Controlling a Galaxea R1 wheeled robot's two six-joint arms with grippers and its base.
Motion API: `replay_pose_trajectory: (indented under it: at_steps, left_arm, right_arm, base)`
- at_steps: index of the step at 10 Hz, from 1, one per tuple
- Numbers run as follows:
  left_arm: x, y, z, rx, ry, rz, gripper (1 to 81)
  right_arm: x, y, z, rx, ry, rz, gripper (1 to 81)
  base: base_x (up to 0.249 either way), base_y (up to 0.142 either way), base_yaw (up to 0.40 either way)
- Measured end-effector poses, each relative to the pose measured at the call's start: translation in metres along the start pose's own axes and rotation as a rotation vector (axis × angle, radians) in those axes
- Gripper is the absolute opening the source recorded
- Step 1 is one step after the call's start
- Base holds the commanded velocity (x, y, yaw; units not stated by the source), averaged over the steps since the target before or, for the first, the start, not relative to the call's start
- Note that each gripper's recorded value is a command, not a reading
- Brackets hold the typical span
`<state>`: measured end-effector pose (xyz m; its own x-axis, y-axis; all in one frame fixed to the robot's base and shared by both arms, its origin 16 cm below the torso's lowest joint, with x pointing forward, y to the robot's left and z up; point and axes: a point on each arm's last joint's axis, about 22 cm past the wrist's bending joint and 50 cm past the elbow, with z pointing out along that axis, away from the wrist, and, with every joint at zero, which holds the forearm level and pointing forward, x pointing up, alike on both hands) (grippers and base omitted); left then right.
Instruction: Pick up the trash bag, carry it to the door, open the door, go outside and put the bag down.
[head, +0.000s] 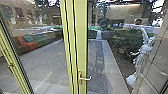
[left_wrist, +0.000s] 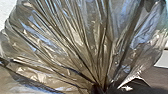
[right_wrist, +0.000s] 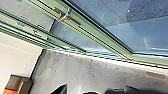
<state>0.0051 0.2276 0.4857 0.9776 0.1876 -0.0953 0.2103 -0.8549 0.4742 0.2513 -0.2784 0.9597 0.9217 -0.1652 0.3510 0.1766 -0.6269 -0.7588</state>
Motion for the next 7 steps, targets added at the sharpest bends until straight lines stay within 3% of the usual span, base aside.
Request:
replay_pose_trajectory:
  at_steps: [2, 3, 5, 7]
  left_arm:
    - [0.000, 0.000, 0.000, 0.000, 0.001, 0.000, 1.0]
    - [0.000, 0.001, 0.000, 0.000, 0.001, -0.001, 1.0]
    - [0.002, 0.002, 0.001, -0.002, 0.003, 0.000, 1.0]
    - [0.003, 0.004, 0.002, -0.004, 0.004, 0.001, 1.0]
  right_arm:
    - [0.022, -0.025, 0.001, 0.022, -0.058, -0.034, 81.1]
    - [0.029, -0.036, 0.003, 0.023, -0.098, -0.026, 81.1]
    - [0.034, -0.045, 0.009, -0.019, -0.168, 0.044, 81.1]
    - [0.045, -0.059, 0.026, -0.034, -0.199, 0.033, 81.1]
  base:
    - [0.000, 0.000, 0.000]
    - [0.000, 0.000, 0.000]
    - [0.000, 0.000, 0.000]
    - [0.000, 0.000, 0.000]
